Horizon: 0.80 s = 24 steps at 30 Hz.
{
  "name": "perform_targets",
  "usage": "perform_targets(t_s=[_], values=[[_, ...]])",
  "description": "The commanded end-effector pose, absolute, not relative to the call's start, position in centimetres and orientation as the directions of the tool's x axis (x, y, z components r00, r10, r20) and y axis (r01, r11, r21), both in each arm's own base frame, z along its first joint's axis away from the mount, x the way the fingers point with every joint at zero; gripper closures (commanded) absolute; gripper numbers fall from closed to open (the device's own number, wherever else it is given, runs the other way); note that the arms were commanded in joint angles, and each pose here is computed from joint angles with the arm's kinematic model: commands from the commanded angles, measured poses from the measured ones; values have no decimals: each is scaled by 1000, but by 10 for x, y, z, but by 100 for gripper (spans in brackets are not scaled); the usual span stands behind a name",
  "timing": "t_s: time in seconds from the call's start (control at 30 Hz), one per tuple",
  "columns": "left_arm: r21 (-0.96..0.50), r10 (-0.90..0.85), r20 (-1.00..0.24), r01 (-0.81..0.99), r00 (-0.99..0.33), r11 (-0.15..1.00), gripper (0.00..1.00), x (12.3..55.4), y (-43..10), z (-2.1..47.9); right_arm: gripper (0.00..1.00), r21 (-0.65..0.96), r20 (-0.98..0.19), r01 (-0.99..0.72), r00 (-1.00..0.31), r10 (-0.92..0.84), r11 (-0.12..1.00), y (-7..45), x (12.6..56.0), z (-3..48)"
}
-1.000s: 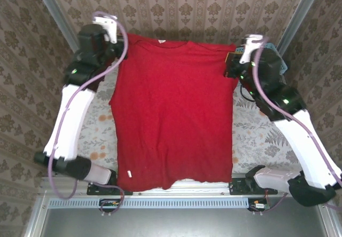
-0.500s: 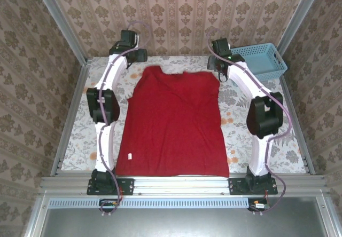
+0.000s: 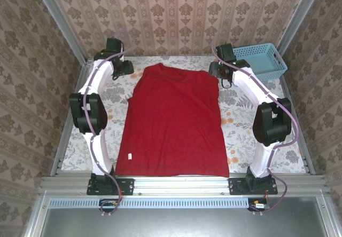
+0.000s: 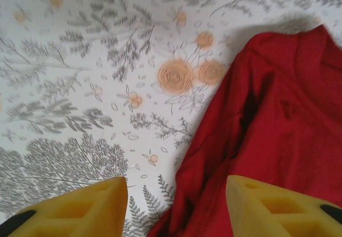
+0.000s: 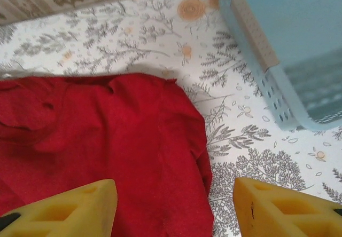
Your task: Fold the inside-out t-shirt
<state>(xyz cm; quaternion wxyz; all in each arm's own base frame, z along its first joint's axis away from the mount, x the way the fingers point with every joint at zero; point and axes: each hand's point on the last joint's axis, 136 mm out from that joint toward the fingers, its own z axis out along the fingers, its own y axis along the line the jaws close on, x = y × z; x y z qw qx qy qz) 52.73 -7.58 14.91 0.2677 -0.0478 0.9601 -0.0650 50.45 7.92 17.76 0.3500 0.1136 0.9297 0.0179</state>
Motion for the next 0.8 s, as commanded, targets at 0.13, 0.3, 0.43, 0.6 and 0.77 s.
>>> perform_targets(t_s=[0.13, 0.3, 0.43, 0.6, 0.77], values=[[-213, -123, -383, -42, -916, 976, 59, 527, -94, 81, 42, 134, -588, 184, -776, 228, 974, 89, 503, 138], [-174, -80, -347, -20, -934, 985, 61, 528, -104, 58, 41, 140, -589, 181, -775, 229, 973, 89, 499, 138], [-171, -51, -323, 6, -945, 985, 61, 528, -114, 46, 41, 138, -588, 178, -777, 226, 974, 88, 497, 138], [-174, -32, -319, 25, -947, 985, 61, 526, -123, 42, 41, 127, -572, 184, -789, 223, 975, 87, 497, 126], [-130, -37, -312, 4, -949, 992, 74, 527, -114, 38, 41, 118, -526, 210, -816, 241, 970, 84, 504, 102]])
